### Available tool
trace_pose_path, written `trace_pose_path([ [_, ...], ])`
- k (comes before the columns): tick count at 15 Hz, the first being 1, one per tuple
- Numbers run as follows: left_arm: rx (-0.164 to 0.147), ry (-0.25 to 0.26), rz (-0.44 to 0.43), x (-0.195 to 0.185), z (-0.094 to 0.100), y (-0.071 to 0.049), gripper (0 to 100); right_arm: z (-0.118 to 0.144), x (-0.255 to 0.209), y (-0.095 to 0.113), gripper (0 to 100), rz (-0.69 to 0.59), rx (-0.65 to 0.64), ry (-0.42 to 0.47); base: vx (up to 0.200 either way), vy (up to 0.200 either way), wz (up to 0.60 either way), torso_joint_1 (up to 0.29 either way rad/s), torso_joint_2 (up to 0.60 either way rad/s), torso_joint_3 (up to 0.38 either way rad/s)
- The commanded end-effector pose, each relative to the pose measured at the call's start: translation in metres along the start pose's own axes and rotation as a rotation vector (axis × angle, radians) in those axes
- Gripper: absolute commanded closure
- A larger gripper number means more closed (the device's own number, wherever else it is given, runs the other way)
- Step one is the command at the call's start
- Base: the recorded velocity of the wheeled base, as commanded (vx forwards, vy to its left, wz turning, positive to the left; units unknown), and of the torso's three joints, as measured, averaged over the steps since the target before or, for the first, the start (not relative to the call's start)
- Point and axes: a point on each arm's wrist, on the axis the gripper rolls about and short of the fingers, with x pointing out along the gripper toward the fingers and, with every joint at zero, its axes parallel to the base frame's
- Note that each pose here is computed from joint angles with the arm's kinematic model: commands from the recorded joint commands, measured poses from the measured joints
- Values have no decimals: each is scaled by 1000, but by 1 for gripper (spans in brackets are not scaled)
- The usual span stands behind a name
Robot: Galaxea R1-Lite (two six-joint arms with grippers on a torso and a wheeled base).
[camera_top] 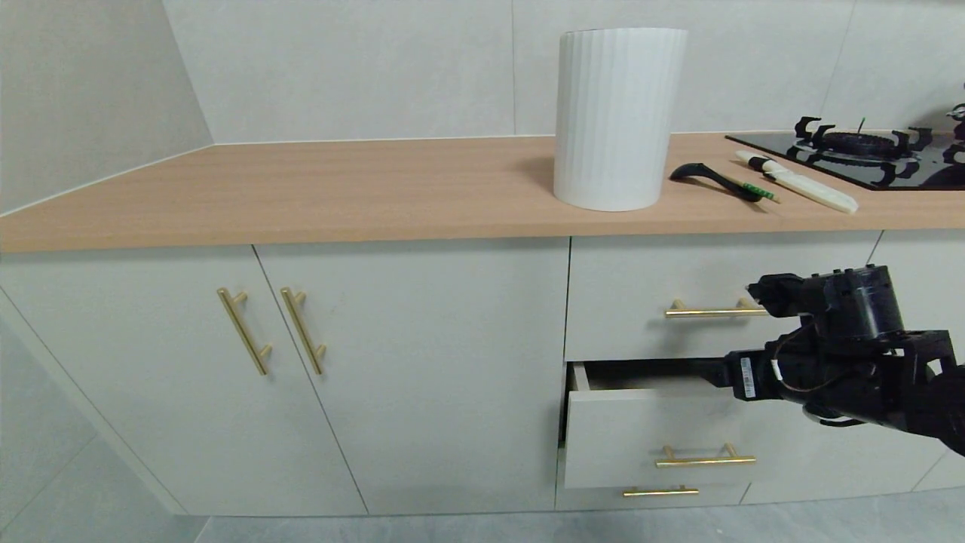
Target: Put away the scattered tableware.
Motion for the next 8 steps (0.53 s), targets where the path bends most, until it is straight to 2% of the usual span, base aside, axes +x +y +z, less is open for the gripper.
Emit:
trace_pose_path([
  [1, -1, 0, 0, 0, 0, 0, 0, -14, 27, 3, 0, -12, 16, 45, 0, 0, 0, 0, 0, 0],
  [6, -1, 0, 0, 0, 0, 0, 0, -28, 61, 7, 0, -43, 30, 32, 0, 0, 0, 0, 0, 0],
  [8, -1, 0, 0, 0, 0, 0, 0, -33, 76, 8, 0, -62, 59, -1, 0, 0, 0, 0, 0, 0],
])
